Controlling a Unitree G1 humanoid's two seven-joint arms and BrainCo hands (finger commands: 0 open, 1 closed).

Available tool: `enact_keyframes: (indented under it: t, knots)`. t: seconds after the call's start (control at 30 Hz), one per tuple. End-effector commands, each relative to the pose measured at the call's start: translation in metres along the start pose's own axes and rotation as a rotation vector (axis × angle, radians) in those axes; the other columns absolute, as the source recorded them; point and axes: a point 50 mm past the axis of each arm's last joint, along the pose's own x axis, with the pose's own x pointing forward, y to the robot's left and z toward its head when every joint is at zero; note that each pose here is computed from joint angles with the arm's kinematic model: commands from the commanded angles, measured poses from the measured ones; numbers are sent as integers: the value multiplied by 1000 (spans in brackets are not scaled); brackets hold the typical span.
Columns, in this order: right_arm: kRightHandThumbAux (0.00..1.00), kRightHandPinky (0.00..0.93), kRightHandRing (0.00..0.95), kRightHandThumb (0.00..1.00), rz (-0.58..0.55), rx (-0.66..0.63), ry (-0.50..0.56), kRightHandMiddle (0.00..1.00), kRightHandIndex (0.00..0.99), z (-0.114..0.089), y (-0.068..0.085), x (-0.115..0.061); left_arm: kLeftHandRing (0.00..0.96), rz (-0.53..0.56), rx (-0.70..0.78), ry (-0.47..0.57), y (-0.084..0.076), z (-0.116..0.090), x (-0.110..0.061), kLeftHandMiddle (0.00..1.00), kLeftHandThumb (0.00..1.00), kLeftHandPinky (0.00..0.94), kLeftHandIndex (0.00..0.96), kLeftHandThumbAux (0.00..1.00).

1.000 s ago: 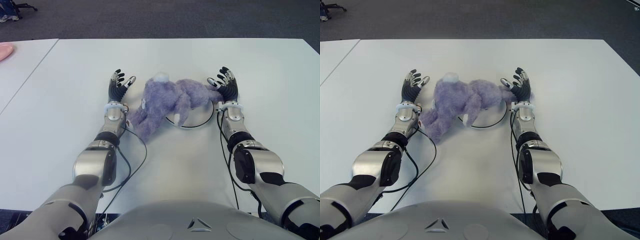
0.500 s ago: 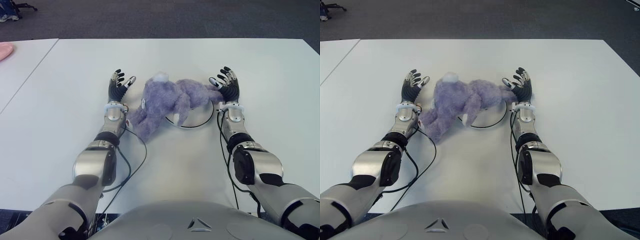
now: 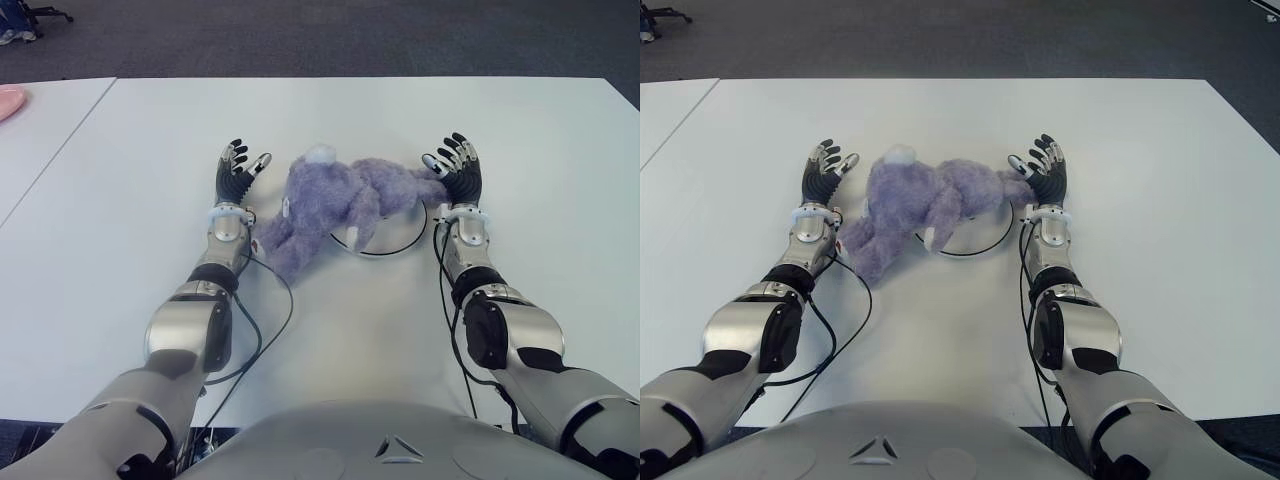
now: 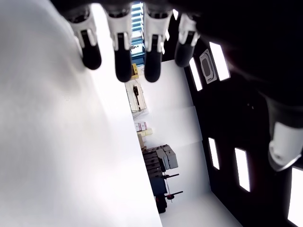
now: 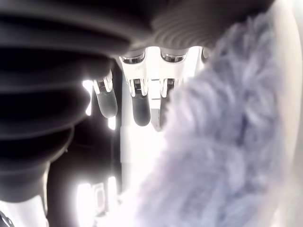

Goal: Put the doll into the plate.

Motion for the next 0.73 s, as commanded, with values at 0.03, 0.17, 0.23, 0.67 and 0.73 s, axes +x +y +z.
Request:
enact_keyframes:
  t: [0.03, 0.17, 0.23, 0.67, 0.73]
  knots:
    - [733, 221, 173, 0, -39, 28, 463, 160, 131, -100, 1, -86, 167, -52, 35, 405, 0, -95, -68, 187, 0, 129, 145, 545]
    - [737, 225, 169, 0, -40, 22, 463, 157, 130, -100, 1, -86, 171, -53, 35, 404, 0, -95, -68, 194, 0, 131, 145, 540]
    - [740, 225, 169, 0, -40, 19, 463, 157, 131, -100, 1, -86, 175, -52, 34, 404, 0, -95, -68, 199, 0, 127, 146, 539]
    - [765, 231, 175, 0, -36, 7, 462, 160, 132, -100, 2, -87, 180, -52, 33, 412, 0, -95, -68, 207, 0, 131, 151, 539]
    - [768, 231, 174, 0, -36, 6, 462, 160, 132, -100, 2, -86, 178, -52, 32, 413, 0, -95, -68, 206, 0, 128, 152, 540]
